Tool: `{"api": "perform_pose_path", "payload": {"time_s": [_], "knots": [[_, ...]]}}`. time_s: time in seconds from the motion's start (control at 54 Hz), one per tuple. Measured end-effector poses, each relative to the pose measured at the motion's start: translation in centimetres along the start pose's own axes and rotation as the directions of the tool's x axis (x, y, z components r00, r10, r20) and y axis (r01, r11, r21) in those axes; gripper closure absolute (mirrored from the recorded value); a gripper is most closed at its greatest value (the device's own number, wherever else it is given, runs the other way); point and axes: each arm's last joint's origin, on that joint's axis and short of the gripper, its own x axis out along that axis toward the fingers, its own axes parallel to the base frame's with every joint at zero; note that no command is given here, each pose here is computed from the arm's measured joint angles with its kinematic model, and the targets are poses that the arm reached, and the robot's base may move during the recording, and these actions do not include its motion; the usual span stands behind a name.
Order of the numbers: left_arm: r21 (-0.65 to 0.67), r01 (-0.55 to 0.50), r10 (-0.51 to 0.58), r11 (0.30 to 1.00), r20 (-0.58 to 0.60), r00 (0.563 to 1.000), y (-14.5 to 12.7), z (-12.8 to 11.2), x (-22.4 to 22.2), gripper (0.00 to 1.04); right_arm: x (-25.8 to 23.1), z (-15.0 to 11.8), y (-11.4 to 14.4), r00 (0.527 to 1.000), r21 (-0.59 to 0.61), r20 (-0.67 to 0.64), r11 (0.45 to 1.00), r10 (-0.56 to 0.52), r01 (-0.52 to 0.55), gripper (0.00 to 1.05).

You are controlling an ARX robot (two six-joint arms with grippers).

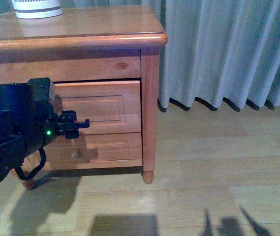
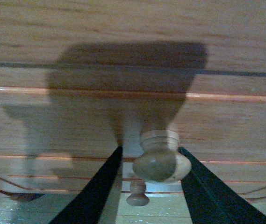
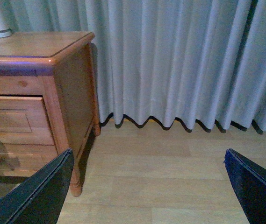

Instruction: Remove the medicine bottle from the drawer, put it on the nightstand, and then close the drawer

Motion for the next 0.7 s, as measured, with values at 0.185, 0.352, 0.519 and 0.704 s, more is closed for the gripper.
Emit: {"api": "perform_pose_path", "payload": {"time_s": [0.185,0.352,0.519,0.704], "knots": [[-0.002,-0.008,0.008,1.0,-0.002,1.0,0.21,0.02,0.03,0.22,0.0,0.0,0.0,1.0,0.0,0.0,1.0,0.0,0.0,0.07],[-0.003,-0.022,0.022,1.0,0.003,1.0,0.31,0.06,0.03,0.11,0.0,0.0,0.0,1.0,0.0,0.0,1.0,0.0,0.0,0.07],[-0.002,-0.023,0.023,1.0,0.017,1.0,0.38,0.18,0.01,0.35,0.0,0.0,0.0,1.0,0.0,0.0,1.0,0.0,0.0,0.07],[0.0,-0.018,0.018,1.0,0.032,0.999,0.37,0.26,-0.09,0.64,0.0,0.0,0.0,1.0,0.0,0.0,1.0,0.0,0.0,0.07]]}}
